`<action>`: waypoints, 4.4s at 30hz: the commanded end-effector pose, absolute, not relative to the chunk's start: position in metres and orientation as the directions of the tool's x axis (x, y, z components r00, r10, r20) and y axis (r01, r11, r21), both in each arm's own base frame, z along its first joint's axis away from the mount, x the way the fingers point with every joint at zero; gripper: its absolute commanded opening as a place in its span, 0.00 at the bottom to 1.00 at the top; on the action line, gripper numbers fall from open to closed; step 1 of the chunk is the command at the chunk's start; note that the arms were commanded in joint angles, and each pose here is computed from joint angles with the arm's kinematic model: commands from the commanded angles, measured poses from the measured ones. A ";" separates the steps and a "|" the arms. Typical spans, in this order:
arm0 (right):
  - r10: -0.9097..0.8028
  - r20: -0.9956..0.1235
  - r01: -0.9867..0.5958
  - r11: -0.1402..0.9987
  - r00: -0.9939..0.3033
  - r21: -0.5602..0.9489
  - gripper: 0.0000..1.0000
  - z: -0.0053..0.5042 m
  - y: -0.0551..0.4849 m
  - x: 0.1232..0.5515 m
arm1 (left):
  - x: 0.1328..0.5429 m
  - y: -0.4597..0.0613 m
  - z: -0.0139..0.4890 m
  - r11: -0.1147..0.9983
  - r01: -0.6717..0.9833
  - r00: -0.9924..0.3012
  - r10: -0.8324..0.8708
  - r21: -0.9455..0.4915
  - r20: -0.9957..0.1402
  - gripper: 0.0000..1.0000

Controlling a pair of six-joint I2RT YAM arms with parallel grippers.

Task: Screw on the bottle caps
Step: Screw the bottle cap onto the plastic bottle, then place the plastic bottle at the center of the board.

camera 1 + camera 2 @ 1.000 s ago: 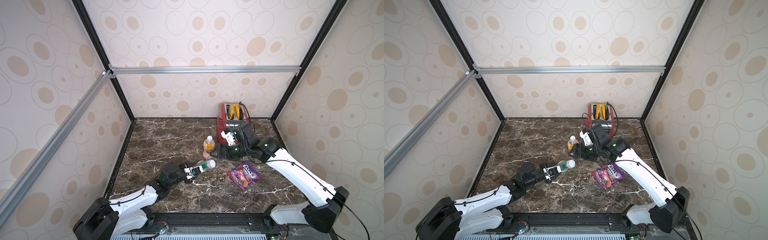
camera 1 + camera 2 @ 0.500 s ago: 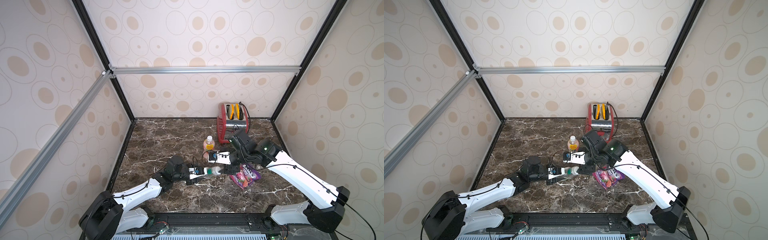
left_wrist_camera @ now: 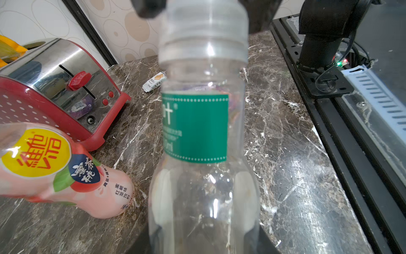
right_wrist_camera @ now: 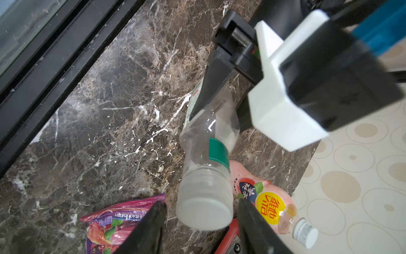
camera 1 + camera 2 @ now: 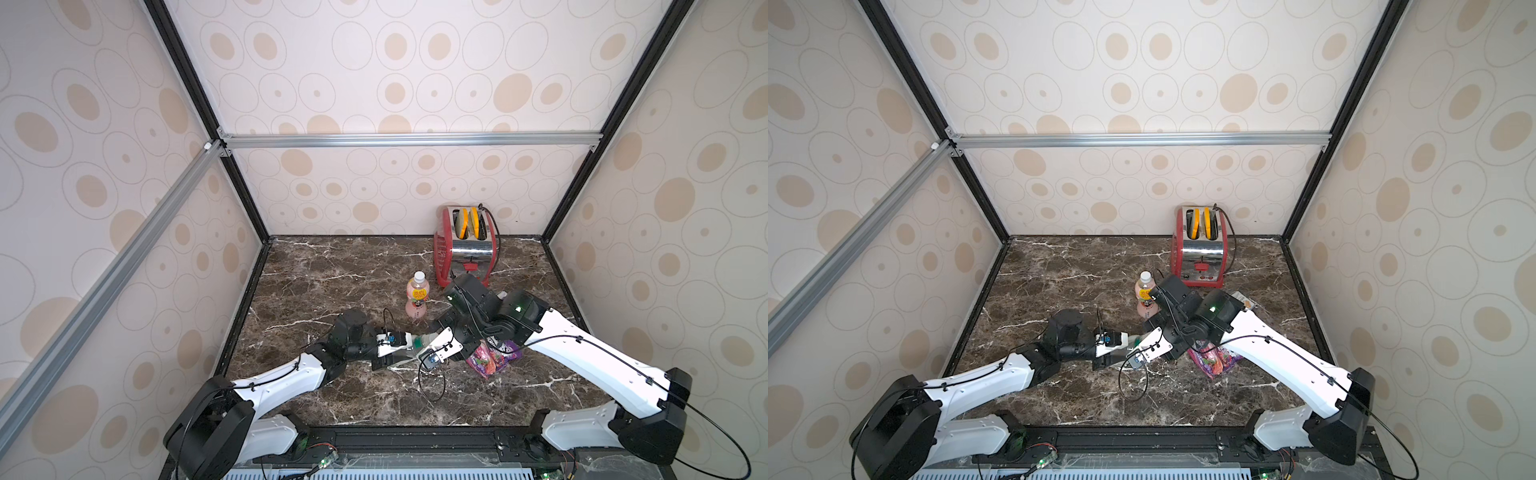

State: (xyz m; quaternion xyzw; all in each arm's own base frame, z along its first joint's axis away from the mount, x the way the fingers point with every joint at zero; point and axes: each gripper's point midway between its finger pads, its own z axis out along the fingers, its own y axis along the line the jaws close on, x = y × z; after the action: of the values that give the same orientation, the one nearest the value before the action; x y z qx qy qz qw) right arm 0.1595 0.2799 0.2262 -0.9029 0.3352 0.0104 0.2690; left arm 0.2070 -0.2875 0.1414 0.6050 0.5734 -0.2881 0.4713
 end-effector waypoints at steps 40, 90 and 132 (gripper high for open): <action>0.130 0.171 0.215 0.608 -0.977 0.765 0.00 0.170 0.316 0.207 | 0.231 -0.265 0.187 0.386 0.622 0.473 0.509 0.682 -0.719 0.38; -0.341 -0.922 -0.913 0.408 -0.184 0.031 0.22 0.225 0.311 0.220 | 0.240 -0.278 0.162 0.535 0.829 0.046 0.219 0.160 -0.975 0.99; -0.460 -0.860 -0.804 0.585 -0.222 -0.105 0.82 0.241 0.302 0.257 | 0.279 -0.181 0.167 0.885 0.442 -0.128 0.223 0.146 -0.966 0.99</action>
State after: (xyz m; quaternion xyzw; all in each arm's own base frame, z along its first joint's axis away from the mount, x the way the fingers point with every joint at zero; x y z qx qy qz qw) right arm 0.2595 0.3086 0.1994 -0.4120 0.7856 0.1901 0.4206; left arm 0.2720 -0.1857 0.1519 0.2559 0.7468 -0.0826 0.6083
